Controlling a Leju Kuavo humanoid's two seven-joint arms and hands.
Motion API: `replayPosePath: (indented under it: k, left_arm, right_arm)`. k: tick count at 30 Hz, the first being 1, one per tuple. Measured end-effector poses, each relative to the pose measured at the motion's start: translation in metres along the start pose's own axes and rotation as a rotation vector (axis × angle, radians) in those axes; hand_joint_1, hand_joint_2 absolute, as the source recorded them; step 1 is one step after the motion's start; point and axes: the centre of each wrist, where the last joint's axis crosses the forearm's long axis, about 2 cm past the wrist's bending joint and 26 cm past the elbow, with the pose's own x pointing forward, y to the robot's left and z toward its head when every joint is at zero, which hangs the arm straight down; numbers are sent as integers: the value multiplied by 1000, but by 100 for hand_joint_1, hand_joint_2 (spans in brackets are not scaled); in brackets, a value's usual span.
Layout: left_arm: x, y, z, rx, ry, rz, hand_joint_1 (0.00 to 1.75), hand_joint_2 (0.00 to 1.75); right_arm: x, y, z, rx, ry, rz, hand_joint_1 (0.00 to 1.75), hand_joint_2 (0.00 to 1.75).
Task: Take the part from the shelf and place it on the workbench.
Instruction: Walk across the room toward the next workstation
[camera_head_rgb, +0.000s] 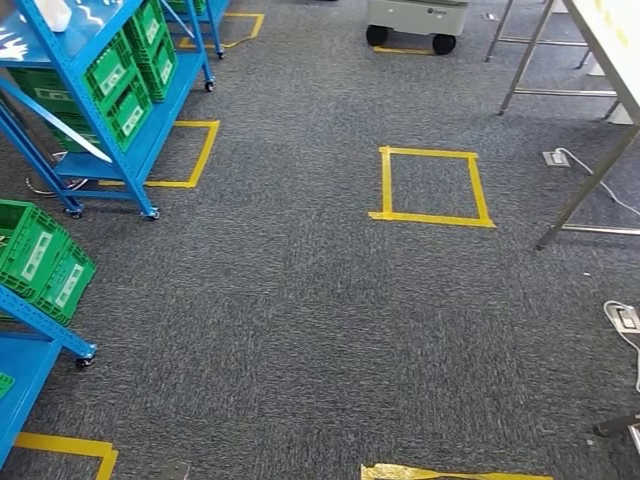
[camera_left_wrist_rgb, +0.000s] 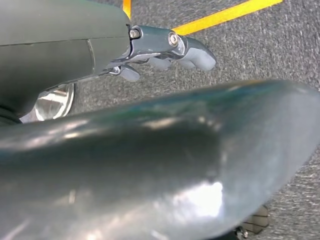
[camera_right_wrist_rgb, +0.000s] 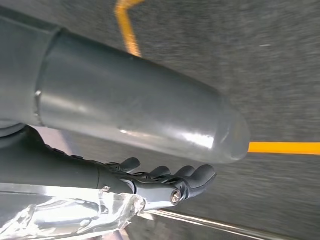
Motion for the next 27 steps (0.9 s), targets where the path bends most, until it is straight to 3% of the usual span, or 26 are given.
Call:
replayPosePath:
  k: [8,27]
  left_arm:
    - [5,2,-3,-12,-17,-4,0,0]
    - [5,3,-3,-15,-20,-9,0,0]
  right_arm:
    - [0,-10,-8,-18,-82,12,0,0]
    - [5,-11,-10,15,-108,67,0,0]
